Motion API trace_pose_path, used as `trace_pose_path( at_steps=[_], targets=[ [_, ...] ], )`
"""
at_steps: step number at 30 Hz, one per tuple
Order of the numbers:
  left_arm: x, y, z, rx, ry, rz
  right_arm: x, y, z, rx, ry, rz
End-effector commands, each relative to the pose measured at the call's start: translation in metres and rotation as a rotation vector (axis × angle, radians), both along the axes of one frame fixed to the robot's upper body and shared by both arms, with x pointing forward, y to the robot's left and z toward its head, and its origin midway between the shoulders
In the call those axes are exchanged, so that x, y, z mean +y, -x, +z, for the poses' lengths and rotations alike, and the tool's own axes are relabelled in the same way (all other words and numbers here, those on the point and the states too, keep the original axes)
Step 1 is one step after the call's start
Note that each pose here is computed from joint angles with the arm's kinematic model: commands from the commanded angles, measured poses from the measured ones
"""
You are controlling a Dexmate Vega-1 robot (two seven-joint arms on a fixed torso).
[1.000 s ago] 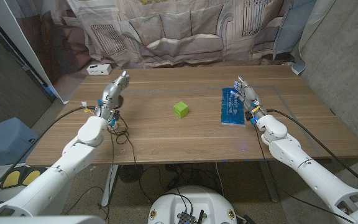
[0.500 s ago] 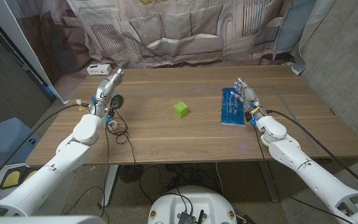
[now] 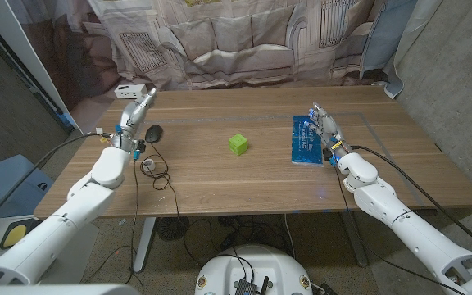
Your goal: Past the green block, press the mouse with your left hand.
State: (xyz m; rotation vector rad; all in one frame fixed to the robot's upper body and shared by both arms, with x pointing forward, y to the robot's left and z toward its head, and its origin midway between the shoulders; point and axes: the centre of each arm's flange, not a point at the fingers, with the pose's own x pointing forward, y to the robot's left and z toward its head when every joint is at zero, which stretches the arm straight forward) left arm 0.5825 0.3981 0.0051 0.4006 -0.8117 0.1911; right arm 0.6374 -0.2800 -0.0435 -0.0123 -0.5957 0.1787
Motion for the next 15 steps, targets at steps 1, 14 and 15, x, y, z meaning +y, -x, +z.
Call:
trace_pose_path(
  at_steps=[1, 14, 15],
  targets=[
    [0.0138, 0.0001, 0.0043, -0.022, -0.039, 0.104, 0.0056, -0.0023, 0.0011, -0.002, -0.002, 0.007],
    [0.0173, 0.0095, 0.0099, -0.047, -0.164, 0.317, 0.0096, -0.0053, 0.0049, -0.005, 0.002, 0.007],
    [0.0173, 0.0095, 0.0099, -0.046, -0.164, 0.319, 0.0096, -0.0053, 0.0049, -0.005, 0.002, 0.007]
  ],
)
